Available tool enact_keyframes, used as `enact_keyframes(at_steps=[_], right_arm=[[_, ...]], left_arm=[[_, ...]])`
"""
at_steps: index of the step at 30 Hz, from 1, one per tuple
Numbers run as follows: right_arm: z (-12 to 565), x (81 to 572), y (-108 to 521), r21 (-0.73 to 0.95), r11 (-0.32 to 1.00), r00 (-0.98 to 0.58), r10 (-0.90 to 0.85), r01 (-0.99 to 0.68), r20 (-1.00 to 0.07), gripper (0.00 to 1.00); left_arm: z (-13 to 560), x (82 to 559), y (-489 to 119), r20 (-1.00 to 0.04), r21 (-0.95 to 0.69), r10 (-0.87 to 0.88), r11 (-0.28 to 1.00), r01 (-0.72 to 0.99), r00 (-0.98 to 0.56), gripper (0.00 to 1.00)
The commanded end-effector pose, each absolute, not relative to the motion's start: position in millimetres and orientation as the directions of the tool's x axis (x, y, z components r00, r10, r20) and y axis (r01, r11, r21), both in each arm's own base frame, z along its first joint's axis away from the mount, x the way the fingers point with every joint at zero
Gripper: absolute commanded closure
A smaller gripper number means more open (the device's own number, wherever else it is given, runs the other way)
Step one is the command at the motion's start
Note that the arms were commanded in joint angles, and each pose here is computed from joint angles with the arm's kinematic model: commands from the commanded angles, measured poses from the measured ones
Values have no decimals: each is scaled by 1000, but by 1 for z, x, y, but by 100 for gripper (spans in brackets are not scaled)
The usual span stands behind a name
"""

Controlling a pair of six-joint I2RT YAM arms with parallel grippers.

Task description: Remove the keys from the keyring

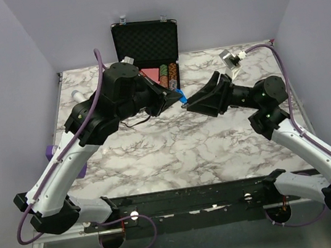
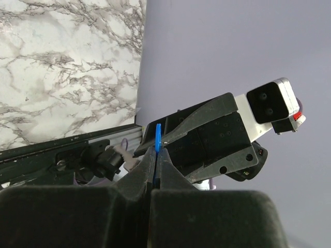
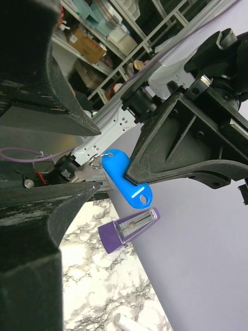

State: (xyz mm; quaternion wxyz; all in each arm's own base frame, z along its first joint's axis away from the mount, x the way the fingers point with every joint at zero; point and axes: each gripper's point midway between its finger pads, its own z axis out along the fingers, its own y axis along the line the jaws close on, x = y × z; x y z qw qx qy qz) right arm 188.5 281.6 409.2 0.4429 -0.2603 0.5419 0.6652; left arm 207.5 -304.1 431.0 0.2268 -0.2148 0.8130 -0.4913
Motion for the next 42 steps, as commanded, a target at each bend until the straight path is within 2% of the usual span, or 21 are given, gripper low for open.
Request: enact_keyframes(at_steps=[1, 5, 17, 32, 40, 42], right_arm=[[418, 191, 284, 468, -5, -444, 325, -884, -835, 53], [417, 192, 284, 473, 5, -446, 324, -881, -834, 59], [410, 195, 288, 484, 14, -456, 310, -875, -834, 65], [412, 195, 290, 478, 13, -449, 320, -878, -834, 65], [409, 195, 291, 478, 16, -449, 313, -878, -837, 72], [409, 195, 292, 478, 18, -449, 312, -878, -837, 76]], left_arm=[[441, 211, -297, -161, -914, -618, 388, -120, -770, 100], [440, 213, -295, -160, -917, -628, 380, -121, -761, 100], [439, 215, -294, -165, -920, -639, 374, -116, -751, 100], [434, 217, -294, -158, -919, -646, 373, -127, -747, 100], [432, 217, -294, -155, -918, -646, 374, -133, -747, 100], [430, 217, -294, -155, -917, -646, 375, -134, -747, 100]])
